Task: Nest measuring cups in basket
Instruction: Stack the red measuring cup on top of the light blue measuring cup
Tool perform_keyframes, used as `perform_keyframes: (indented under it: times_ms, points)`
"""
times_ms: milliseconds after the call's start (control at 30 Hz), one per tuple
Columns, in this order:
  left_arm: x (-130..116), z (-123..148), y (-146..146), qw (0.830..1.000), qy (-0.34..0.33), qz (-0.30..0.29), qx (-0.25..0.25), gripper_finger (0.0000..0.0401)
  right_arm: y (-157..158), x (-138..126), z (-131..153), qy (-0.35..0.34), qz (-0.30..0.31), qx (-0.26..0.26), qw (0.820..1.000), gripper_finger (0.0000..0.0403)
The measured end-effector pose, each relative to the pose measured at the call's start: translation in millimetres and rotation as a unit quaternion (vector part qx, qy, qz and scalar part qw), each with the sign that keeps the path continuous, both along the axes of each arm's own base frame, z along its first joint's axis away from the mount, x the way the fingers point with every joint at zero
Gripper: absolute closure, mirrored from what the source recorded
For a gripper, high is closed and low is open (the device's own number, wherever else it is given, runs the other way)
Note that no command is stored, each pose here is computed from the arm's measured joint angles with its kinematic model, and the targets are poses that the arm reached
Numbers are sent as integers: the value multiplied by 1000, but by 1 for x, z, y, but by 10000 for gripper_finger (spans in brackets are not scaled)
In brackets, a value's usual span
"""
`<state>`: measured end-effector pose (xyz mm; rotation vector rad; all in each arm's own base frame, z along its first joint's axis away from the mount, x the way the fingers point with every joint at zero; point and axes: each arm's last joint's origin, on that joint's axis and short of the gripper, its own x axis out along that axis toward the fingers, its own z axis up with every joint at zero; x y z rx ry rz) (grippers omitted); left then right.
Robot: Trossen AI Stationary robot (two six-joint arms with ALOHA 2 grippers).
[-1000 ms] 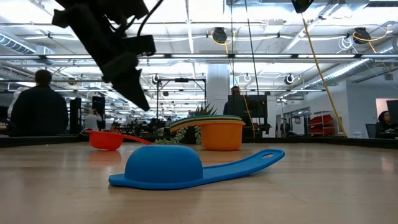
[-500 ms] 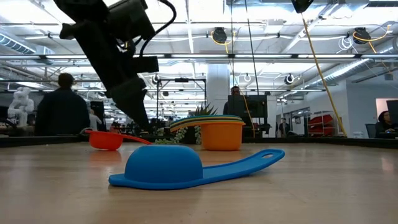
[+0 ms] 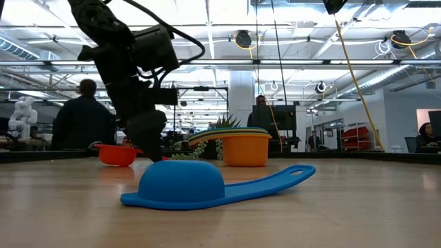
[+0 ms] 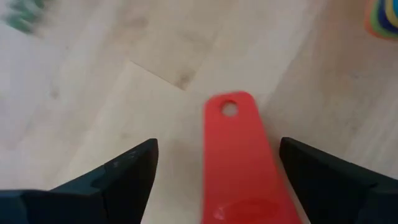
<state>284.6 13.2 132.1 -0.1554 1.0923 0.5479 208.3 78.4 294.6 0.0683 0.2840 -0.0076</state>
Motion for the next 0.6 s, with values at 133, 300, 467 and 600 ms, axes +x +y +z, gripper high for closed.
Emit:
perform_keyframes:
  times_ms: [133, 300, 467, 600]
  points:
    - [0, 0, -1, 1000, 1, -9, -20, 81, -1, 0, -4, 4, -1, -7, 1000, 206]
    - [0, -1, -2, 999, 4, -22, -28, 159, -1, 0, -4, 4, -1, -7, 1000, 206]
    - [-2, 2, -2, 998, 18, -56, -26, 247, -1, 0, -4, 1, -1, -6, 1000, 206]
    - [-7, 12, -2, 998, 25, -58, -25, 326, -1, 1, -2, -6, -1, -7, 1000, 206]
